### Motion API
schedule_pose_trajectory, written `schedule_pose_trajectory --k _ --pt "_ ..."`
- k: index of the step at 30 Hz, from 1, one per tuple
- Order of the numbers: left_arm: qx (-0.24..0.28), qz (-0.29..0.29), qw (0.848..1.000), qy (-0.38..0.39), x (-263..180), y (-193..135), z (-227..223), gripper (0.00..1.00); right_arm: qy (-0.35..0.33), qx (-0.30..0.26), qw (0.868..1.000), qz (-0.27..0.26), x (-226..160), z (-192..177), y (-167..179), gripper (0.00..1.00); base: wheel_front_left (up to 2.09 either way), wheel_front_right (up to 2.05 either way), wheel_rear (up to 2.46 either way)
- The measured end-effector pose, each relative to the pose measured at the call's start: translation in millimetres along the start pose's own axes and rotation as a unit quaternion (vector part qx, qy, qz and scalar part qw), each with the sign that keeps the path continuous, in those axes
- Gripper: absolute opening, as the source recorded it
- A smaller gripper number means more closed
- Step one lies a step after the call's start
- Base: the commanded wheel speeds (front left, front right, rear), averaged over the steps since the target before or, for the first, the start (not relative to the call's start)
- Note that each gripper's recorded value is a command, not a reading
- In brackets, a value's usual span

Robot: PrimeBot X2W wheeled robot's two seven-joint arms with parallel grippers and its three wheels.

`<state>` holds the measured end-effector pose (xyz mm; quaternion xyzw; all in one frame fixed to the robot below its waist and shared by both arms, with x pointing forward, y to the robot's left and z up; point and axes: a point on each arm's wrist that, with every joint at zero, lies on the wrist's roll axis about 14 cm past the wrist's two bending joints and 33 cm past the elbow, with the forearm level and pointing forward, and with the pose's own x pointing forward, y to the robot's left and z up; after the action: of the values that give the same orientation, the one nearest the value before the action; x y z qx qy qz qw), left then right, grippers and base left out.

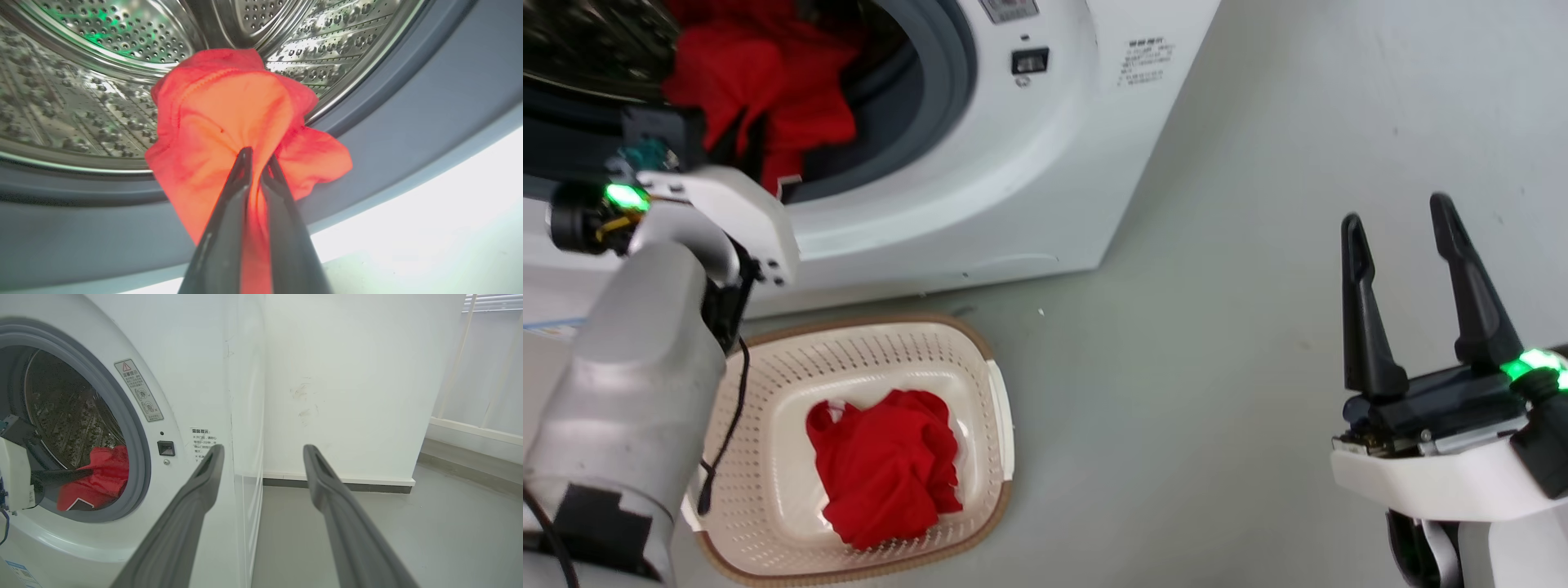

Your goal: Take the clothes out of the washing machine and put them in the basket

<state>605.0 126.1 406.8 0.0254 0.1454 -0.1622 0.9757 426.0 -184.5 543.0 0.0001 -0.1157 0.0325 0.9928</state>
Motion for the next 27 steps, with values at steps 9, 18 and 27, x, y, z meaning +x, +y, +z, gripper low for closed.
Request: schedule_pose_trajectory --k 9,18,27 --pt "0.02 -0.016 0.999 -0.04 -68.9 -8.2 21.3 0.0 -0.019 0.006 1.0 0.021 -20.6 24.0 18.1 1.0 0.0 0.0 0.0" --pt "0.044 -0.053 0.998 -0.013 -128.7 -37.2 -10.6 0.0 -0.045 0.012 0.998 0.04 -33.6 46.9 33.3 1.0 0.0 0.0 0.0" --pt "0.056 -0.1 0.99 0.082 -158.6 -67.2 -76.2 0.0 -0.045 0.012 0.998 0.039 -38.3 49.2 33.2 1.0 0.0 0.0 0.0"
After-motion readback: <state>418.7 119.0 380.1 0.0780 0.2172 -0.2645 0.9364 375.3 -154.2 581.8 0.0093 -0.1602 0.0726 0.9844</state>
